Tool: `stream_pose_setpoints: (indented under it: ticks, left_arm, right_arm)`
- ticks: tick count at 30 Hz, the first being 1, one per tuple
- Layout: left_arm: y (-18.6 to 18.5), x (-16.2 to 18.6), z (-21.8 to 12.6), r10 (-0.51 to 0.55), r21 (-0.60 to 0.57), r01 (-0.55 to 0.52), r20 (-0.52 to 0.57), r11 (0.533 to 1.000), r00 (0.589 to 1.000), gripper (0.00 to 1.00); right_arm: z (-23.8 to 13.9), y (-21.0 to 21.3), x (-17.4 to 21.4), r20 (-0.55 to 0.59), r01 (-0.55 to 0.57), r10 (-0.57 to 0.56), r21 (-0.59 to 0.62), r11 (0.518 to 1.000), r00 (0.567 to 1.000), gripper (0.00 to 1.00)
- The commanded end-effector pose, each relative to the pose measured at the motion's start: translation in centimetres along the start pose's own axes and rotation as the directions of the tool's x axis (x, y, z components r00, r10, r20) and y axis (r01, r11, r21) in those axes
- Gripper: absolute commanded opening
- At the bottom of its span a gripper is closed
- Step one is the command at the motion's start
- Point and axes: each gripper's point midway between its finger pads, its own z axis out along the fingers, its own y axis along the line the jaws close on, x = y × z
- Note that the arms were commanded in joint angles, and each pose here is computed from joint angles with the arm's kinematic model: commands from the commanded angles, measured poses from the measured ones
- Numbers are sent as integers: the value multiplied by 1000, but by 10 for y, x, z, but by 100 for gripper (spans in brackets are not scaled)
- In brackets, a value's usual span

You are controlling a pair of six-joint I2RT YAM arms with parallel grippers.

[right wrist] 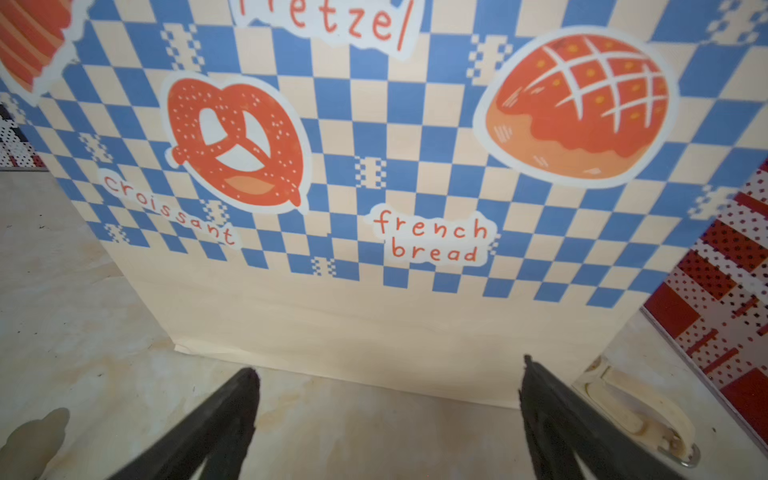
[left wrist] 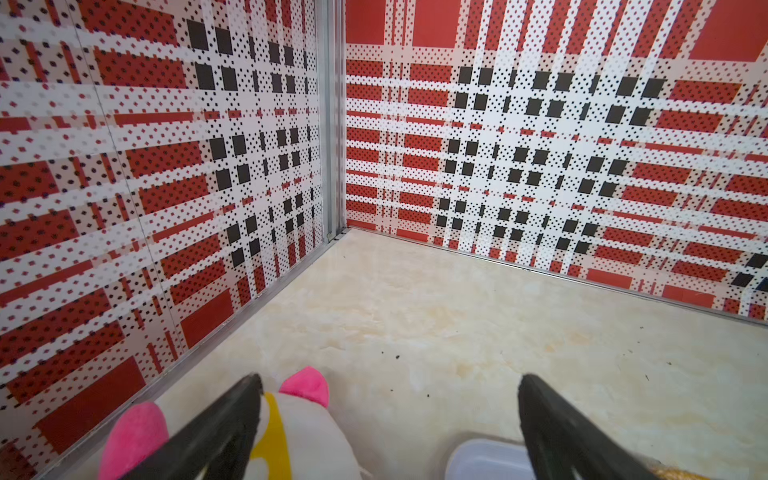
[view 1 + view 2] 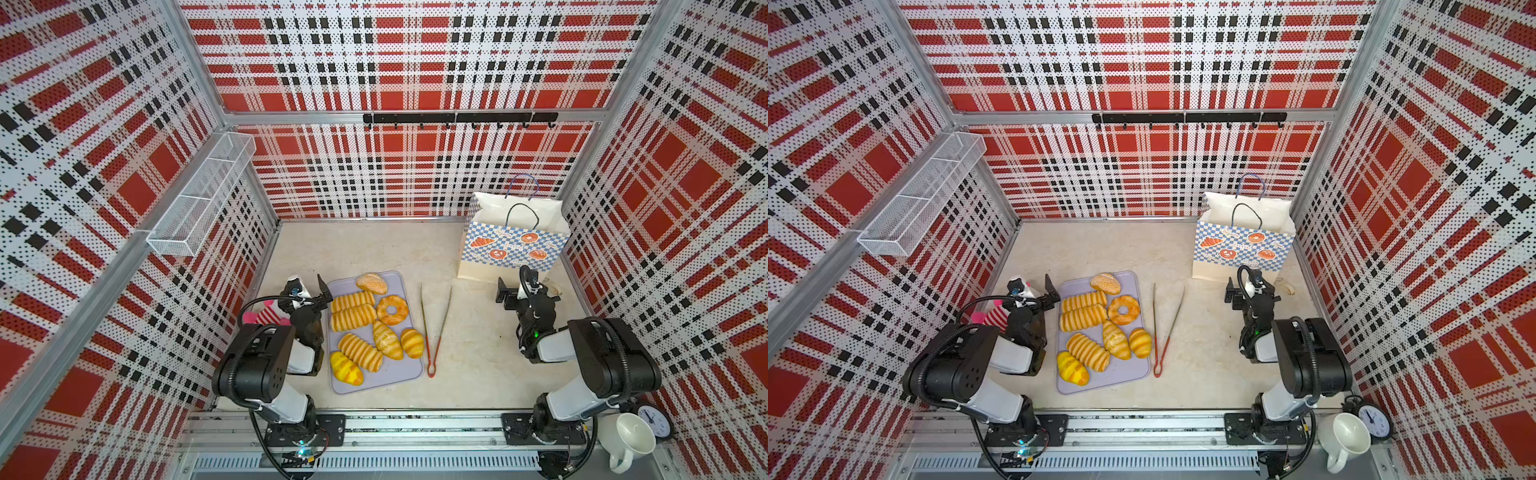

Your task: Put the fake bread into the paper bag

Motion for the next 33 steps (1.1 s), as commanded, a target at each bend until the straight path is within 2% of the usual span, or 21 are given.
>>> stream_pose_setpoints:
  ticks: [1,33]
  left_arm:
    - [0,-6,2,1,0,-1,21,1000,1000,98]
    - [-2,-5,6,-9,32,8,8,999,1000,98]
  right_arm:
    - [1,3,-11,33,8,-8,-13,1000,999,100]
    - [2,1,-10,25,2,-2,-4,1000,1000,100]
